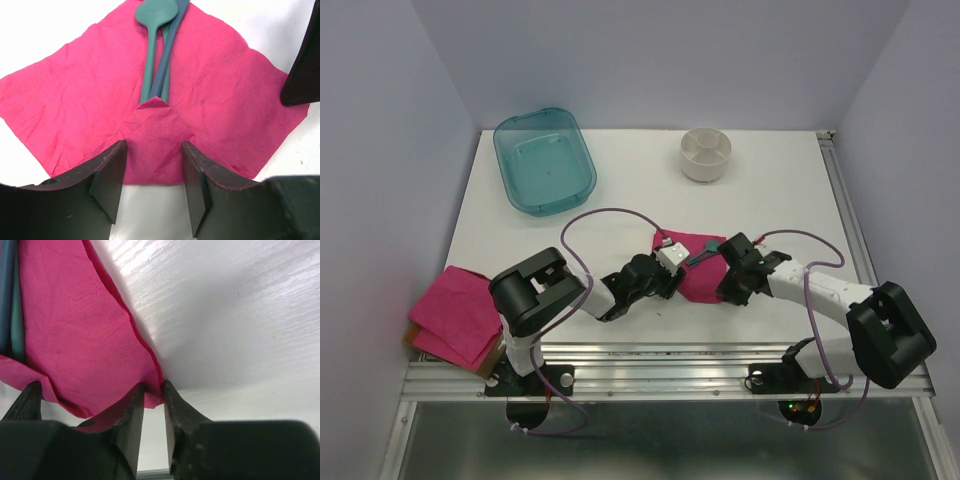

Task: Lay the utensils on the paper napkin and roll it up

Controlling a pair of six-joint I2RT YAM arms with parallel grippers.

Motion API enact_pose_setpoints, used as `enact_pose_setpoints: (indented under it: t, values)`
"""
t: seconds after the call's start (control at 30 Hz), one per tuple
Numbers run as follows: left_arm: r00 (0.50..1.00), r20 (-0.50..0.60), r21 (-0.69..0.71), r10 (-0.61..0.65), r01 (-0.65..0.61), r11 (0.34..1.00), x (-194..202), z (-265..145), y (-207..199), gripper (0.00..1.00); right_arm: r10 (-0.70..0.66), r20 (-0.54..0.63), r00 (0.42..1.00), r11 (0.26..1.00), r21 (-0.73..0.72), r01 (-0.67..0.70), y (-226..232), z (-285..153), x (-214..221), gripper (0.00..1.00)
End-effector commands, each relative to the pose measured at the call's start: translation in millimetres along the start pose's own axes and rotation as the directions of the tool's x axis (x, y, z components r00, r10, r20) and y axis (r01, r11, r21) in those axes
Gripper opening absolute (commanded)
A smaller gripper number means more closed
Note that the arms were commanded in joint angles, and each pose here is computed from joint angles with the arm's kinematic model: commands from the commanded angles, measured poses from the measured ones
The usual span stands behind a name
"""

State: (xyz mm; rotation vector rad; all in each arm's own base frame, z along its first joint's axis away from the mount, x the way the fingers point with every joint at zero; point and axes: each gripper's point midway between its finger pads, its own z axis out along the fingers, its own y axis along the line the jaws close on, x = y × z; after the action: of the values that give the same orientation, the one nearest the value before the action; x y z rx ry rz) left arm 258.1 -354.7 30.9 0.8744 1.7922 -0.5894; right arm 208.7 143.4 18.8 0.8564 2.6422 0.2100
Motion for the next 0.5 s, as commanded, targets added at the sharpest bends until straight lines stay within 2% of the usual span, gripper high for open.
enact_pose_setpoints:
  t: [0.0, 0.1, 0.13, 0.47]
  values:
    - [0.999, 0.043, 0.007, 0.007, -0.007, 1.000, -17, 7, -2, 0.58, 0.015, 0.028, 0.999, 1.000, 0.020, -0.015, -6, 9, -3, 0.25]
    - [0.999, 0.038, 0.034, 0.007, -0.009, 0.999, -16, 7, -7, 0.57, 0.002, 0.040, 0.999, 1.000, -0.011, -0.002, 4, 3, -9, 0.10]
    - [0.999, 0.038, 0.036, 0.009, -0.010, 0.999, -16, 7, -7, 0.57, -0.003, 0.043, 0.999, 1.000, -0.021, 0.004, 7, 1, -10, 0.02]
    - [1.000, 0.023, 0.042, 0.005, -0.006, 0.999, -9, 9, -8, 0.57, -0.052, 0.110, 0.993, 0.978, -0.196, 0.073, 60, -36, -37, 0.01]
